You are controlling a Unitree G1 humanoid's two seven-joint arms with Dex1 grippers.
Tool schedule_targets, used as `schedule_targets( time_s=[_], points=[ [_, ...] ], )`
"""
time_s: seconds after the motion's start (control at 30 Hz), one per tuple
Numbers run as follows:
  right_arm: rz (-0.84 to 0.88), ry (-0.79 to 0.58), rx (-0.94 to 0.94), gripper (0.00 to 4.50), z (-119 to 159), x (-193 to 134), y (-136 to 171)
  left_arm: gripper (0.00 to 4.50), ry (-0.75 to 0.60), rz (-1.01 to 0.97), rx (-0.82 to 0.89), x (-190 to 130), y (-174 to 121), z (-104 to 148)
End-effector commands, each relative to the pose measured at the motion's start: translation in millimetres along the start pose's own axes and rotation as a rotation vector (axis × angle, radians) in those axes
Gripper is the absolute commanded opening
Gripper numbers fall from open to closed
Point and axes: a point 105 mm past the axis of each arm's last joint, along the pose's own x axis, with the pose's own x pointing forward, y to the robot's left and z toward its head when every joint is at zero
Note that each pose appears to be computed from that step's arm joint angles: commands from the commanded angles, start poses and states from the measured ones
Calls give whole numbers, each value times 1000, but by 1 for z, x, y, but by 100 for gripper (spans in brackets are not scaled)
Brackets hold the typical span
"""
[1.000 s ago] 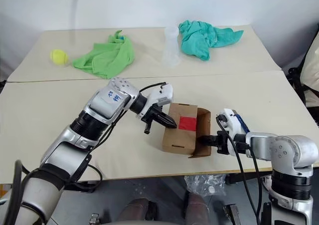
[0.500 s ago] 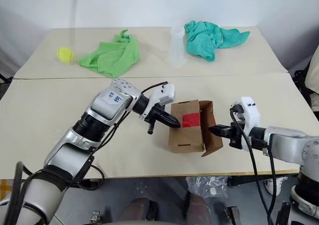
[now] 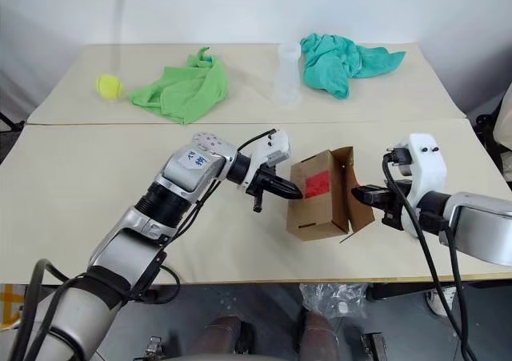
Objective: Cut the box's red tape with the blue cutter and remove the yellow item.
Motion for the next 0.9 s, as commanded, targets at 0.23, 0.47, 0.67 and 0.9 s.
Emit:
schedule_targets(
  time_s=[0.23,0.47,0.67,0.9],
  points=[
    [25,-97,-72,6,24,-9,18,0,-25,46,19,13,7,10],
    [-9,-97,-98,6,14,-6,27,0,-69,95,11,2,18,16],
    [-52,-68,-109,6,10,-3,23,0,-189,56,-48,-38,23,38],
    [-68,-76,-116,6,16,-3,20,0,-344,-118,20,-47,-3,99]
  ],
)
